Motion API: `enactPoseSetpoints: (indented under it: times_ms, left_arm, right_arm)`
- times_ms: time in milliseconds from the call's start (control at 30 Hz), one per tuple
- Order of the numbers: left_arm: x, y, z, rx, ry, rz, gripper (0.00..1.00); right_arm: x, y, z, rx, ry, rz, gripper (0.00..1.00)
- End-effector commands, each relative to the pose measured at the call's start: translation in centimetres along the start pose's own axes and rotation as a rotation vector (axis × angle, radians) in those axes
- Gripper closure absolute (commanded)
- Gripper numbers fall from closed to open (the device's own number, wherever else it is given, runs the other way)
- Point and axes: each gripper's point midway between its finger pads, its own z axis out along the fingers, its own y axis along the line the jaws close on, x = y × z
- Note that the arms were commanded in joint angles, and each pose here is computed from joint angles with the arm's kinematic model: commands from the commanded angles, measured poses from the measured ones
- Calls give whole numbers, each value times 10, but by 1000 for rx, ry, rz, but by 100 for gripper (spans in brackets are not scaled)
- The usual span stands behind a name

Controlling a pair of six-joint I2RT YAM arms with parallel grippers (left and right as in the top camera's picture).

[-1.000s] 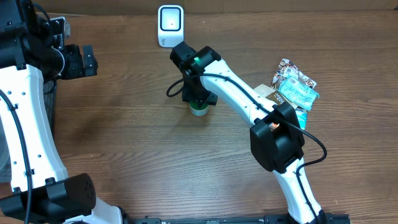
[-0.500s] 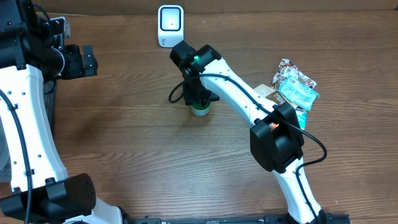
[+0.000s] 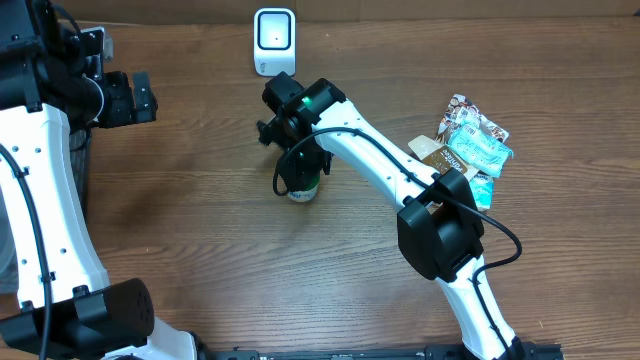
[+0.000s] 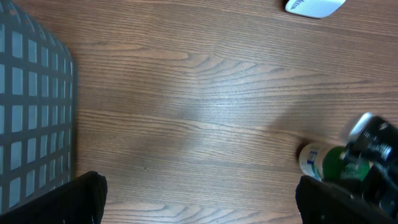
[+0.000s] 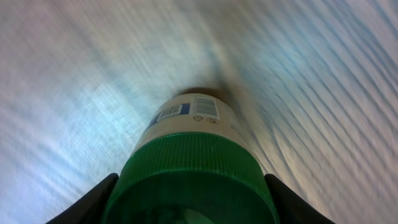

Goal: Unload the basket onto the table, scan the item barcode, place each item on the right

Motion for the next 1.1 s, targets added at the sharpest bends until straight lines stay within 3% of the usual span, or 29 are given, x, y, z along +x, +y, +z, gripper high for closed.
enactPoseSetpoints:
  times_ms: [0,233,467,567,633,867,967,1067]
  left_arm:
    - [0,-1,1,8,0,21,0]
    - [0,-1,1,8,0,21,0]
    - [0,-1,1,8,0,21,0]
    - [0,-1,1,8,0,21,1]
    - [0,-1,1,8,0,21,1]
    - [0,-1,1,8,0,21,1]
    - [0,-1,1,8,0,21,0]
    - [0,-1,1,8,0,21,0]
  right_arm:
    - [-13,11,-9,-54,-68,-382,50]
    - [-12,5,-9,-7,-55,-910,44]
    - [-4,-15,-7,73,36,-1101,39]
    - [-6,-15,-7,79,28,-1101,31]
    - [-7,-13,-7,67,16,-1097,0]
    - [-11,1,-8,23,-35,-1033,0]
    - [-21,-1,-19,46,-70,-822,0]
    - [-43,-6,-44,92,-156,-491,0]
